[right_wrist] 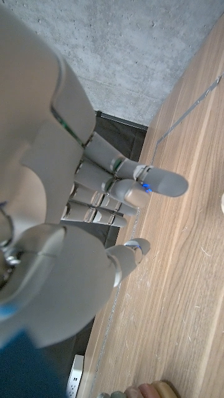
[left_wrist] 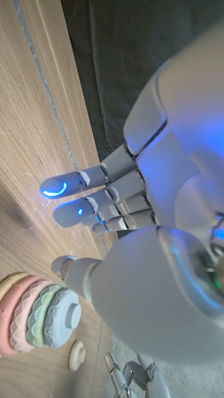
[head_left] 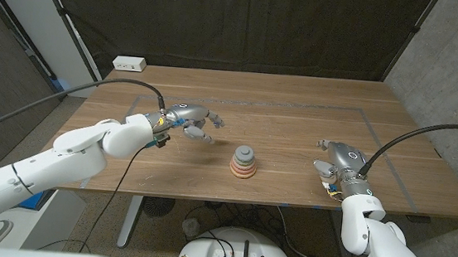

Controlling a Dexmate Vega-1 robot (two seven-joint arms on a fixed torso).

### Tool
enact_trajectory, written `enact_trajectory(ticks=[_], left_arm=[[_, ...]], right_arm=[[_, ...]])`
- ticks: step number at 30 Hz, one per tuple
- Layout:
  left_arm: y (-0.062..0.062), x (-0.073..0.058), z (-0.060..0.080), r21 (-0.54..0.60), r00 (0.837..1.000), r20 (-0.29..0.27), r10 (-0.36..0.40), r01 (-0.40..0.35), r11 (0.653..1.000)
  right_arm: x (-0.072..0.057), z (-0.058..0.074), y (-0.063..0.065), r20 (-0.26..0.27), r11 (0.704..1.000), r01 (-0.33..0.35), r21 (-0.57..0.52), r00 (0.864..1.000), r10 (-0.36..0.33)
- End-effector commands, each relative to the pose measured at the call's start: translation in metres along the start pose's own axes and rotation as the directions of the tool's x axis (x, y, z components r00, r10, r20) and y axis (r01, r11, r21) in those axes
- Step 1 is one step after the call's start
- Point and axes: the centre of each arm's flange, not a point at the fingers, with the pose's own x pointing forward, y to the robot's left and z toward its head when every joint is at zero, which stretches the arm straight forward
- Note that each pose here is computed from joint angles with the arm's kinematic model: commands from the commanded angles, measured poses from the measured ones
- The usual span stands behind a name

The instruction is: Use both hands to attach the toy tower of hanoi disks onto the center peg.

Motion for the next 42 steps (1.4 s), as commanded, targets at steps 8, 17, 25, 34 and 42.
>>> enact_trajectory(ticks=[8,17,25,34,42], left_arm=[[-0.006,-0.028,-0.030,-0.028,0.978,-0.154,0.138,-0.144,0.989],[-0.009,-0.036,-0.046,-0.033,0.958,-0.226,0.176,-0.188,0.982],[-0.013,-0.041,-0.057,-0.035,0.941,-0.274,0.197,-0.215,0.976],[-0.017,-0.048,-0.068,-0.037,0.919,-0.323,0.225,-0.249,0.968],[-0.022,-0.048,-0.074,-0.036,0.908,-0.347,0.233,-0.261,0.965]], right_arm=[[0.003,0.001,0.001,0.013,1.000,0.006,0.008,1.000,-0.006],[0.005,0.002,0.000,0.014,1.000,0.010,0.016,1.000,-0.010],[0.006,0.002,0.001,0.020,1.000,0.013,0.018,1.000,-0.014],[0.008,0.003,0.002,0.021,0.999,0.018,0.026,1.000,-0.018],[0.010,0.005,0.002,0.024,1.000,0.019,0.023,1.000,-0.020]])
